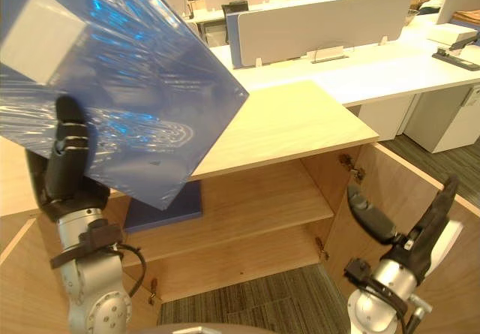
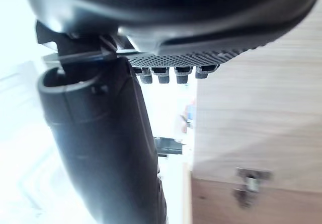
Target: Walk over to the cabinet, pick up the folder, carry it to the office cabinet, place the folder inside the office cabinet, then close the office cabinet door
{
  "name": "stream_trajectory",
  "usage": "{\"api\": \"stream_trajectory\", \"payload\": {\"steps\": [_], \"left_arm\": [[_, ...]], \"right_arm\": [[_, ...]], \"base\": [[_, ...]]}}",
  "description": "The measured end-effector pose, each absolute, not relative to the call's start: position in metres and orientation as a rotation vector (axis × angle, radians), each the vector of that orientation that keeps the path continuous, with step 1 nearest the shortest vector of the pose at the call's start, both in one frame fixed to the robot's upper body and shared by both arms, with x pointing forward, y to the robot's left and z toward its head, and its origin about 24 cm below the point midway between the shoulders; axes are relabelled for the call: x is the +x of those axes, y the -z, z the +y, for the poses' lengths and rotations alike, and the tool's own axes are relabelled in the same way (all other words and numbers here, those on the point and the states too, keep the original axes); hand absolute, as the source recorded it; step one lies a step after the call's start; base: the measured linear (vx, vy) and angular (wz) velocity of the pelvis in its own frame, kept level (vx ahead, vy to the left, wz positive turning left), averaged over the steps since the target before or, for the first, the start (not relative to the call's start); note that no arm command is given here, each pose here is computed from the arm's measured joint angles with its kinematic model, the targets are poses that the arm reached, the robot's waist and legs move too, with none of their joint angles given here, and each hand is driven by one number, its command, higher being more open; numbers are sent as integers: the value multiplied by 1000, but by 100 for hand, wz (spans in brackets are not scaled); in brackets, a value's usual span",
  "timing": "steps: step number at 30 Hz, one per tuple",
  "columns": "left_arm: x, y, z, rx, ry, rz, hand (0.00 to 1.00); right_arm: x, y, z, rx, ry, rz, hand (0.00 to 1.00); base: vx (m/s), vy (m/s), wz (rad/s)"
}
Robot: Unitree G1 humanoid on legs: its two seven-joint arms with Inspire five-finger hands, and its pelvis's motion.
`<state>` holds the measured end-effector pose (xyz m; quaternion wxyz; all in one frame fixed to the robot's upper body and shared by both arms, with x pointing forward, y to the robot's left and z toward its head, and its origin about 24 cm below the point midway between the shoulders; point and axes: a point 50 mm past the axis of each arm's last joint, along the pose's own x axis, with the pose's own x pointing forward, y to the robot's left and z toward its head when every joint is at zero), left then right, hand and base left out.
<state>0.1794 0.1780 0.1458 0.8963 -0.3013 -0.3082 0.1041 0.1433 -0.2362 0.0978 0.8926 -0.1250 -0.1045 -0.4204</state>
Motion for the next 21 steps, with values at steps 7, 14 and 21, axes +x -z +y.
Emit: {"api": "stream_trajectory", "payload": {"steps": [7, 14, 21], "left_arm": [[215, -131, 171, -456, -71, -532, 0], [240, -137, 165, -312, 87, -519, 0], [242, -134, 166, -278, 143, -485, 0]], "right_arm": [[194, -152, -211, -120, 575, -559, 100], [235, -183, -191, 83, -8, -671, 100], [250, -186, -185, 126, -301, -571, 100]], "base": [[-11, -1, -4], [-15, 27, 4], [-30, 15, 11]]}}
